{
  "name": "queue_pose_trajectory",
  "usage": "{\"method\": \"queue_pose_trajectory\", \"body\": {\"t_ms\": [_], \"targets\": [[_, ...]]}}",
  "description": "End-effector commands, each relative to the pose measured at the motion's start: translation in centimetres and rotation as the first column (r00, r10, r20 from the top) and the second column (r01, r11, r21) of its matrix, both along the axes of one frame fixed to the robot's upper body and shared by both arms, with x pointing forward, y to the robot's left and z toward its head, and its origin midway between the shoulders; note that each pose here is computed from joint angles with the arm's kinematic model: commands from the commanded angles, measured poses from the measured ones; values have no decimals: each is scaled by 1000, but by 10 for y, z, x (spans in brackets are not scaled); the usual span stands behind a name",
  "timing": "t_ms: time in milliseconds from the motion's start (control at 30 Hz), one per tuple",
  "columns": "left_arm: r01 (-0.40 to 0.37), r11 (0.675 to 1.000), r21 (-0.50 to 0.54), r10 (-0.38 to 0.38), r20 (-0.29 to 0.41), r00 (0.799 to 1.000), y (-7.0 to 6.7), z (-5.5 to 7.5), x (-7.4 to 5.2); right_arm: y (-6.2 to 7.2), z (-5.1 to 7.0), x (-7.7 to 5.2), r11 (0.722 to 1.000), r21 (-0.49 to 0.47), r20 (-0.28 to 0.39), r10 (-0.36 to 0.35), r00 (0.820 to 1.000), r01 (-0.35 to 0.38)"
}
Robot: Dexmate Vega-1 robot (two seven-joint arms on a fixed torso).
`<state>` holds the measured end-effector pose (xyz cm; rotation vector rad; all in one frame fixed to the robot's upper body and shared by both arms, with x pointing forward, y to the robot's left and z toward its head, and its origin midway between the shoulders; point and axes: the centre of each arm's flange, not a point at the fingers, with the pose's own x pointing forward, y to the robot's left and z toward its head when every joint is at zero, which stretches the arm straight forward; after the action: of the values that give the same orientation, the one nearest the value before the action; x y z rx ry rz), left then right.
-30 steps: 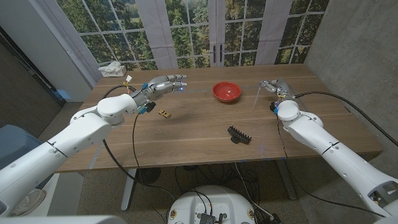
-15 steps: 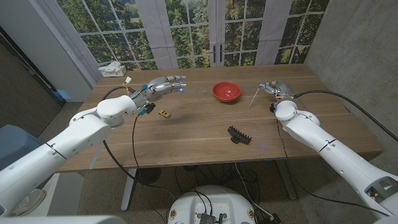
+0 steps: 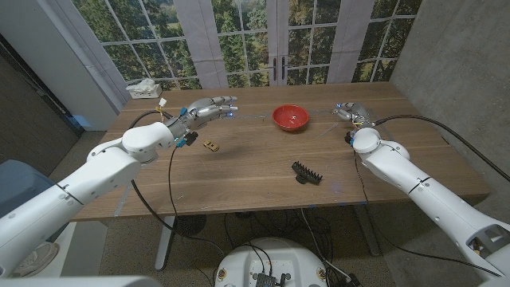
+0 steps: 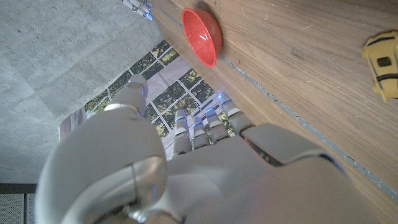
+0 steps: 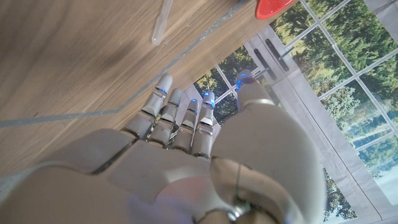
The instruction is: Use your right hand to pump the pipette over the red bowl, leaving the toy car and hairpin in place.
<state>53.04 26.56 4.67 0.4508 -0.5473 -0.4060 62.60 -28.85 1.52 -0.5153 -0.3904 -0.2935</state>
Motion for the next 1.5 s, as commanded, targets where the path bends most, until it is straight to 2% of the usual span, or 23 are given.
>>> {"method": "queue_pose_trajectory", "body": {"t_ms": [33, 233, 367, 567, 667, 967, 1267, 1433, 1500], "targets": [[54, 998, -41, -53, 13, 998, 4, -1, 4, 4, 13, -13, 988, 51, 76, 141, 987, -145], [93, 993, -75, -92, 28, 995, 5, -4, 6, 3, 18, -17, 961, 94, 122, 248, 961, -260], [118, 986, -119, -115, 37, 993, 6, -6, 8, 3, 19, -15, 918, 127, 155, 355, 922, -375], [173, 961, -215, -165, 54, 985, 6, -13, 12, 8, 21, -17, 885, 141, 217, 409, 887, -443], [186, 952, -244, -176, 61, 982, 7, -15, 12, 10, 22, -17, 849, 156, 261, 458, 850, -505], [206, 910, -361, -183, 98, 978, 16, -27, 13, 16, 22, -18, 749, 204, 357, 543, 760, -631], [188, 865, -466, -142, 132, 981, 36, -41, 13, 18, 19, -27, 705, 195, 412, 572, 710, -681], [171, 842, -511, -113, 143, 983, 49, -45, 18, 17, 12, -31, 683, 207, 444, 572, 690, -700], [164, 835, -525, -105, 142, 984, 54, -46, 21, 15, 8, -34, 682, 217, 455, 563, 690, -698]]}}
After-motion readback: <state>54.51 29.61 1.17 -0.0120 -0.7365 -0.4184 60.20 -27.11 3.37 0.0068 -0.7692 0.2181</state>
